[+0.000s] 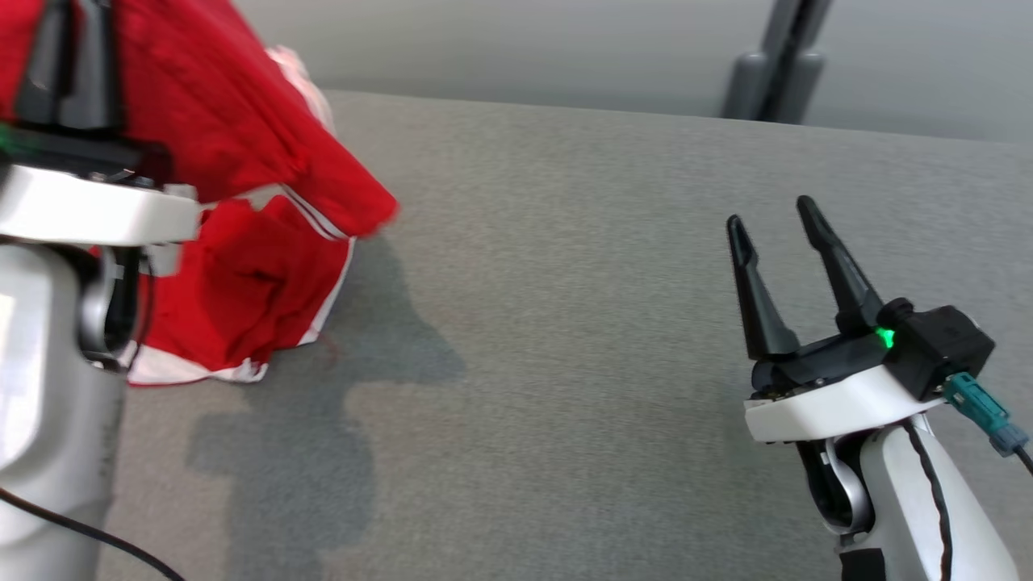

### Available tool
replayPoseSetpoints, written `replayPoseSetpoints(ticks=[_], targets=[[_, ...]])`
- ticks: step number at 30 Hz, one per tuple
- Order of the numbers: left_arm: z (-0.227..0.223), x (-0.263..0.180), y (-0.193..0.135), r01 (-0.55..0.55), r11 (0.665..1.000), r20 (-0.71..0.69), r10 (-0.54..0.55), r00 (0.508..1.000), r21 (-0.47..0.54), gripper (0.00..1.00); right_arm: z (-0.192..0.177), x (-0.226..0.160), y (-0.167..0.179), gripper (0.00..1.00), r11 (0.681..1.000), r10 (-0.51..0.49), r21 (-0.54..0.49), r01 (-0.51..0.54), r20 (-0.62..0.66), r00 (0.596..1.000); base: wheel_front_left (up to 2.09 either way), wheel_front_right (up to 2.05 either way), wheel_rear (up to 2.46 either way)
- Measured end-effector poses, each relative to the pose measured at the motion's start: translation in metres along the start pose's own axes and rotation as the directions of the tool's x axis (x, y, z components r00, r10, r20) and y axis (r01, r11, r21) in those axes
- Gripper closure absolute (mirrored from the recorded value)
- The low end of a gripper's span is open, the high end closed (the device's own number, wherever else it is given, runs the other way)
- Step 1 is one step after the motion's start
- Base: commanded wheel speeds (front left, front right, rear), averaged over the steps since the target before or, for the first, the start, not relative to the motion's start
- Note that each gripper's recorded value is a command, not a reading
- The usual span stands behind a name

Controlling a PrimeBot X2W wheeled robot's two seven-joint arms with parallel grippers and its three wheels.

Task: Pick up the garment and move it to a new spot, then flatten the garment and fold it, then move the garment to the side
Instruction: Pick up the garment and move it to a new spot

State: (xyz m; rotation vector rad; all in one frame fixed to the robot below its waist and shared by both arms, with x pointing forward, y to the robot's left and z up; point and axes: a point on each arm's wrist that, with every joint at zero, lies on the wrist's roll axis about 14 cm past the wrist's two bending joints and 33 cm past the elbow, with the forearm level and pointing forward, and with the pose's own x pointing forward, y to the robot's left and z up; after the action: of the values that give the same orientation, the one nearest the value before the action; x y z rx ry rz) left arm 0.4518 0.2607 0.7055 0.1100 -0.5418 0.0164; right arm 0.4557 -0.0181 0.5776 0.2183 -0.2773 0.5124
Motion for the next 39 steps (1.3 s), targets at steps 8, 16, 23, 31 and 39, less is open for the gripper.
replayPoseSetpoints(ticks=[8,16,23,31,39], targets=[[-0.005,0.017,-0.116,0.226,0.949,0.063,-0.218,0.974,-0.219,1.0,0.036,-0.031,-0.053,0.0,0.984,-0.157,-0.073,0.162,0.064,0.986,0.0,0.0,0.0],[-0.026,0.019,-0.224,0.406,0.841,0.076,-0.407,0.91,-0.358,1.0,0.061,-0.072,-0.107,0.0,0.934,-0.321,-0.127,0.333,0.105,0.941,0.0,0.0,0.0],[-0.057,0.008,-0.318,0.535,0.724,0.062,-0.569,0.82,-0.435,1.0,0.074,-0.117,-0.151,0.0,0.861,-0.468,-0.161,0.482,0.119,0.876,0.0,0.0,0.0],[-0.119,-0.027,-0.394,0.612,0.626,-0.043,-0.715,0.698,-0.484,1.0,0.075,-0.163,-0.183,0.0,0.775,-0.594,-0.2,0.6,0.098,0.799,0.0,0.0,0.0],[-0.169,-0.067,-0.41,0.601,0.595,-0.183,-0.775,0.605,-0.533,0.0,0.065,-0.166,-0.189,0.0,0.763,-0.611,-0.215,0.609,0.069,0.789,0.0,0.0,0.0]])
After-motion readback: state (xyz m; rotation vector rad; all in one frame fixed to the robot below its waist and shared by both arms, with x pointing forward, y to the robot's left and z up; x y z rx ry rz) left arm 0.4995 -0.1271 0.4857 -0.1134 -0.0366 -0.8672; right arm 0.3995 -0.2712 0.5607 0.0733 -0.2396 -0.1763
